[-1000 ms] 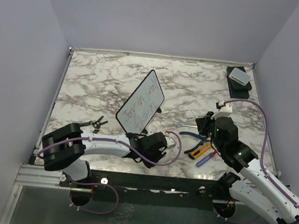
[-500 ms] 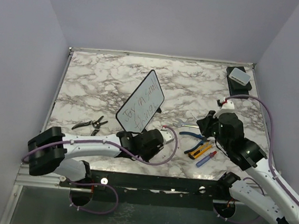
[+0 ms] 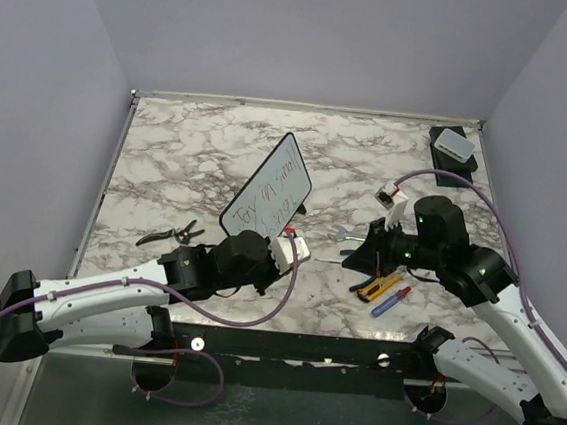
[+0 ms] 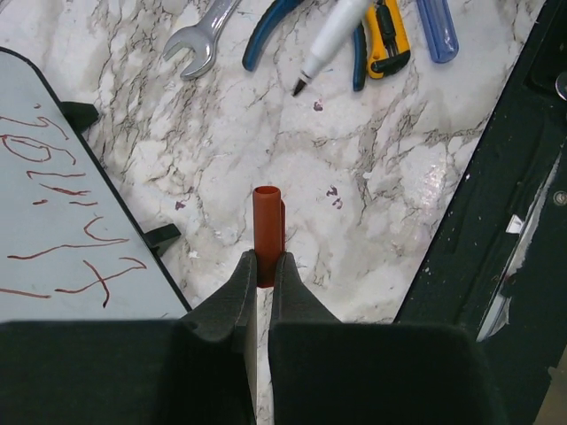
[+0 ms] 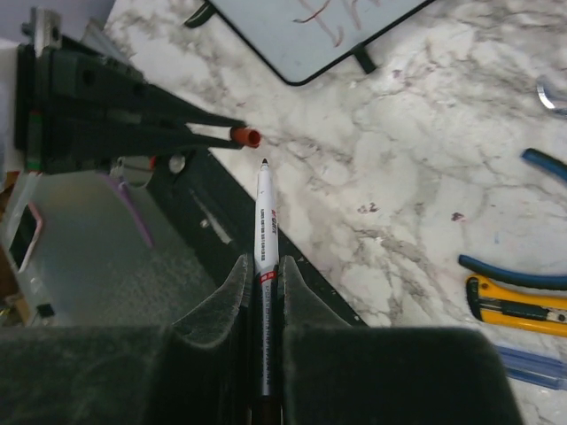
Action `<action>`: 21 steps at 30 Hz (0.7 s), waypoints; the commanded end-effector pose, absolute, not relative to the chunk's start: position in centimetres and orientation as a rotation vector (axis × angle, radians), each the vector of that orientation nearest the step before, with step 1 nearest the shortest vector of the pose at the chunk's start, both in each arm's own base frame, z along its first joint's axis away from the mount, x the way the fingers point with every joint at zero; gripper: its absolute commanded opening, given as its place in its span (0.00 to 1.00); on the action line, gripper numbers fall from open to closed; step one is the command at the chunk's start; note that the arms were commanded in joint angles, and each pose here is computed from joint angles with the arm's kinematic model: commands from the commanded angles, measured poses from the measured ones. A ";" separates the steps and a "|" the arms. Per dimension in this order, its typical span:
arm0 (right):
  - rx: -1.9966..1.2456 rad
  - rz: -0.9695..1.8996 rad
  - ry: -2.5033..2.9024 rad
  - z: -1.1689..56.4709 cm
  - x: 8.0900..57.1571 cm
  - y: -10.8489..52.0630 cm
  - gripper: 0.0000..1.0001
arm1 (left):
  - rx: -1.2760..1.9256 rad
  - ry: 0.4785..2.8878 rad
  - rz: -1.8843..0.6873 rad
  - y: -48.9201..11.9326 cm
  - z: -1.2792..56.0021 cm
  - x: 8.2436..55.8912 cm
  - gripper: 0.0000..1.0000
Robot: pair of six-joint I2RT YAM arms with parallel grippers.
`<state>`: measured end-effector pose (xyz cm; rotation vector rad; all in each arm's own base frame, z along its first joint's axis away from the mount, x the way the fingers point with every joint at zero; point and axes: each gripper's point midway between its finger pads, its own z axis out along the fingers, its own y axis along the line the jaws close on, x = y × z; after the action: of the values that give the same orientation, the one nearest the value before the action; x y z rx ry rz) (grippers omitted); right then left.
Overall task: Write a sentence on the whiteboard
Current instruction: Close the whiteboard marker at the center of the board.
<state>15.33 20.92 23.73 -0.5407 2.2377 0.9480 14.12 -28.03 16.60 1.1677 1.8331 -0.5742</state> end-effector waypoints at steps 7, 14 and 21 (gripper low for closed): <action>-0.748 1.249 2.256 27.2 9.8 22.1 0.01 | 1.289 1.639 -0.726 -28.0 18.6 10.6 0.00; -0.813 1.378 2.302 27.1 8.5 22.9 0.01 | 1.335 1.570 -0.836 -28.3 19.5 8.5 0.00; -0.820 1.372 2.325 26.6 8.6 23.0 0.01 | 1.372 1.557 -0.880 -28.8 19.4 7.6 0.00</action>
<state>9.56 23.08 26.27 -0.7821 2.3194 1.3302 8.72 -28.28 19.52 1.3237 1.5949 -0.8243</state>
